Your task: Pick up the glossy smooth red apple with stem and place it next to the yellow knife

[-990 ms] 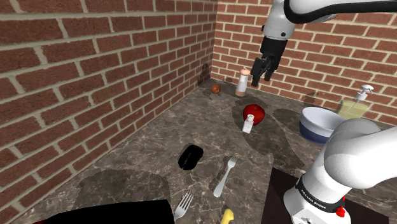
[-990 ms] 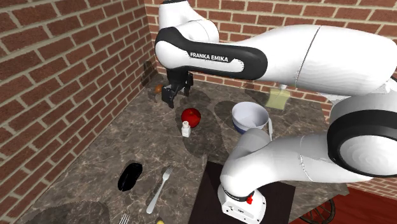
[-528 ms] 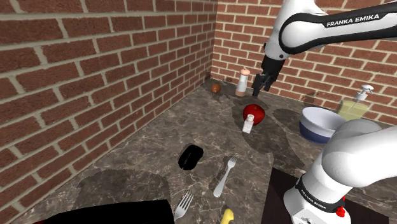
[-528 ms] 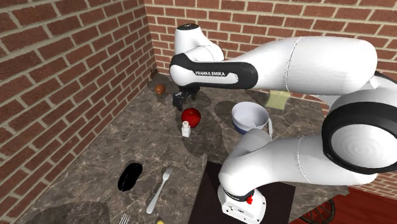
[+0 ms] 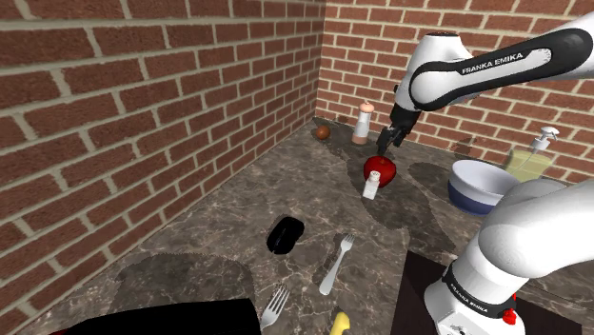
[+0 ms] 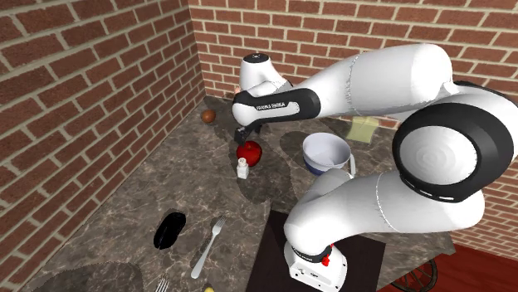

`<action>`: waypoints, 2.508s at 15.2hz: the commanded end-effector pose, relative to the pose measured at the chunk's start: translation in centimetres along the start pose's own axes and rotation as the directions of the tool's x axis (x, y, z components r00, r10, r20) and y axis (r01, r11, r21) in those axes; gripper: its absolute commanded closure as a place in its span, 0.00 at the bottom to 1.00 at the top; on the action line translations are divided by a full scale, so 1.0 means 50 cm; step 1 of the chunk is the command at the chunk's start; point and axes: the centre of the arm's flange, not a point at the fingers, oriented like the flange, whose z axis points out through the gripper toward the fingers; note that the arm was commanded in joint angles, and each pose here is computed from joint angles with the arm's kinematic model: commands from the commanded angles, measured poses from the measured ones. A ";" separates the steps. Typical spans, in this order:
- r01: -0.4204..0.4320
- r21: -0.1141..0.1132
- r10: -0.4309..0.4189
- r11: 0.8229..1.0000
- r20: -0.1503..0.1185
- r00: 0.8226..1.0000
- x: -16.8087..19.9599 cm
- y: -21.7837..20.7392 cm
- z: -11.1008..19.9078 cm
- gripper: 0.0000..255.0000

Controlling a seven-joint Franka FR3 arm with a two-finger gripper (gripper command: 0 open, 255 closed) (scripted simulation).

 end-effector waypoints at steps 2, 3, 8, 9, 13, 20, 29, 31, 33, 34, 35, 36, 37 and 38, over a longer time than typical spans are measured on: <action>0.000 -0.001 0.000 1.000 -0.002 1.000 0.001 0.003 0.035 0.00; 0.000 -0.001 0.000 1.000 -0.002 1.000 0.001 0.003 0.046 0.00; 0.000 -0.001 0.000 1.000 -0.002 1.000 0.001 0.003 0.063 0.00; 0.000 -0.001 0.000 1.000 -0.002 1.000 0.001 0.003 0.063 0.00; 0.000 -0.001 0.000 1.000 -0.002 1.000 0.001 0.003 0.063 0.00; 0.000 -0.001 0.000 1.000 -0.002 1.000 0.001 0.003 0.063 1.00; 0.000 -0.001 0.000 1.000 -0.002 1.000 0.010 0.006 0.000 1.00; 0.000 -0.001 0.000 1.000 -0.002 1.000 0.013 0.007 -0.021 1.00; 0.000 -0.001 0.000 1.000 -0.002 1.000 0.016 0.008 -0.042 1.00; 0.000 -0.001 0.000 1.000 -0.002 1.000 0.018 0.008 -0.052 1.00; 0.000 -0.001 0.000 1.000 -0.002 1.000 0.019 0.009 -0.063 1.00; 0.000 -0.001 0.000 1.000 -0.002 1.000 0.021 0.009 -0.073 1.00; 0.000 -0.001 0.000 1.000 -0.002 1.000 0.022 0.010 -0.084 1.00; 0.000 -0.001 0.000 1.000 -0.002 1.000 0.024 0.010 -0.094 1.00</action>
